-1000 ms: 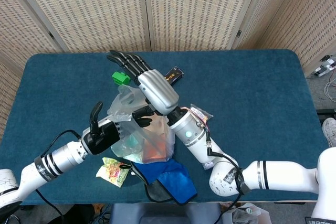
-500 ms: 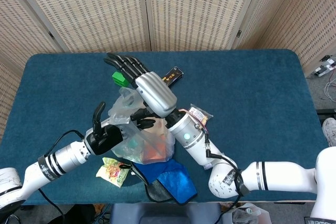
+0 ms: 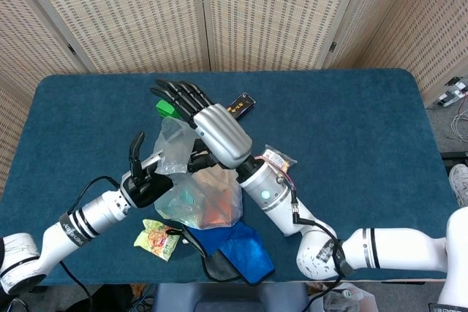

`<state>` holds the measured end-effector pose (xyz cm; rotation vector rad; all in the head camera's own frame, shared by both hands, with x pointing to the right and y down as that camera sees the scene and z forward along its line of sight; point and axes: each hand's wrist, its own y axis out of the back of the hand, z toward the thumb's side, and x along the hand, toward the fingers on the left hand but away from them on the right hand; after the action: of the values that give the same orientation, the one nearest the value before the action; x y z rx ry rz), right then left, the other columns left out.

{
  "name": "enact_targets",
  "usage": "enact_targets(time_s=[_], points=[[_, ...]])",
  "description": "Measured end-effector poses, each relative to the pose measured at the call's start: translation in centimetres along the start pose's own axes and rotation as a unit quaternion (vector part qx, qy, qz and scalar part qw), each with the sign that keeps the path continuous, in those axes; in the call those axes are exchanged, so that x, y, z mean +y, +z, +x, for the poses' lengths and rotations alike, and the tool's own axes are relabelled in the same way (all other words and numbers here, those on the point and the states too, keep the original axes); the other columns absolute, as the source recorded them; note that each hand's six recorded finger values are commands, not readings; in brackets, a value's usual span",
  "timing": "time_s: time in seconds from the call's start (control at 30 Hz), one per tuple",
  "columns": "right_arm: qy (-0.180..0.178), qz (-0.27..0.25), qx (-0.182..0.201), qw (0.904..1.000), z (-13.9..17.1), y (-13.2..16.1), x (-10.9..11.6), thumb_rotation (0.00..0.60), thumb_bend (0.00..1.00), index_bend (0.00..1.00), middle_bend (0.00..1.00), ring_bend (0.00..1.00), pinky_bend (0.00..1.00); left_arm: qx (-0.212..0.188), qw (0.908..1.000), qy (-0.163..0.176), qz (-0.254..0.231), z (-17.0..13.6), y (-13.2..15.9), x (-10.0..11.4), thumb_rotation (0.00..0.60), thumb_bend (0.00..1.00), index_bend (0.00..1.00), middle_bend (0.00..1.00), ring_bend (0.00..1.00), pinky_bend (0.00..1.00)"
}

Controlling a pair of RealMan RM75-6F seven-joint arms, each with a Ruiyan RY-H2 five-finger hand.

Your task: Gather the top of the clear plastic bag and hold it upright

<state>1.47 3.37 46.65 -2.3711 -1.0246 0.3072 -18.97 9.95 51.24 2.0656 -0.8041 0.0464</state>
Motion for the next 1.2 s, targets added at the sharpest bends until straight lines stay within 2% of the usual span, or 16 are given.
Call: enact_targets(time_s=[0.27, 0.57, 0.73, 0.87, 1.13, 1.2], points=[[0.005, 0.057, -0.013, 0.9983, 1.6, -1.0, 1.2, 0.6, 0.0, 0.0, 0.0, 0.0, 0.0, -0.024, 0.9996, 0.017, 0.0, -0.1, 0.4, 0.4, 0.0, 0.0, 0.13, 0.11, 0.08, 0.0], [-0.006, 0.118, -0.023, 0.9927, 3.0, -2.0, 2.5, 0.6, 0.0, 0.0, 0.0, 0.0, 0.0, -0.028, 0.9995, 0.013, -0.009, -0.2, 0.4, 0.1, 0.0, 0.0, 0.13, 0.11, 0.08, 0.0], [-0.014, 0.126, -0.026, 0.9916, 3.8, -2.3, 3.1, 0.6, 0.0, 0.0, 0.0, 0.0, 0.0, -0.033, 0.9993, 0.014, -0.012, -0.5, 0.6, 0.2, 0.0, 0.0, 0.13, 0.11, 0.08, 0.0], [-0.024, 0.131, -0.03, 0.9906, 5.0, -2.5, 4.5, 0.6, 0.0, 0.0, 0.0, 0.0, 0.0, -0.036, 0.999, 0.018, -0.019, -0.8, 0.8, 0.3, 0.0, 0.0, 0.13, 0.11, 0.09, 0.0], [-0.044, 0.144, -0.054, 0.9871, 9.0, -4.0, 8.0, 0.6, 0.0, 0.0, 0.0, 0.0, 0.0, -0.039, 0.998, 0.032, -0.037, -1.3, 1.7, 0.5, 0.0, 0.0, 0.13, 0.11, 0.11, 0.13], [-0.048, 0.15, -0.063, 0.9855, 10.3, -4.6, 8.8, 0.6, 0.0, 0.0, 0.0, 0.0, 0.0, -0.04, 0.9976, 0.034, -0.047, -1.3, 1.8, 0.5, 0.032, 0.0, 0.13, 0.12, 0.12, 0.18]])
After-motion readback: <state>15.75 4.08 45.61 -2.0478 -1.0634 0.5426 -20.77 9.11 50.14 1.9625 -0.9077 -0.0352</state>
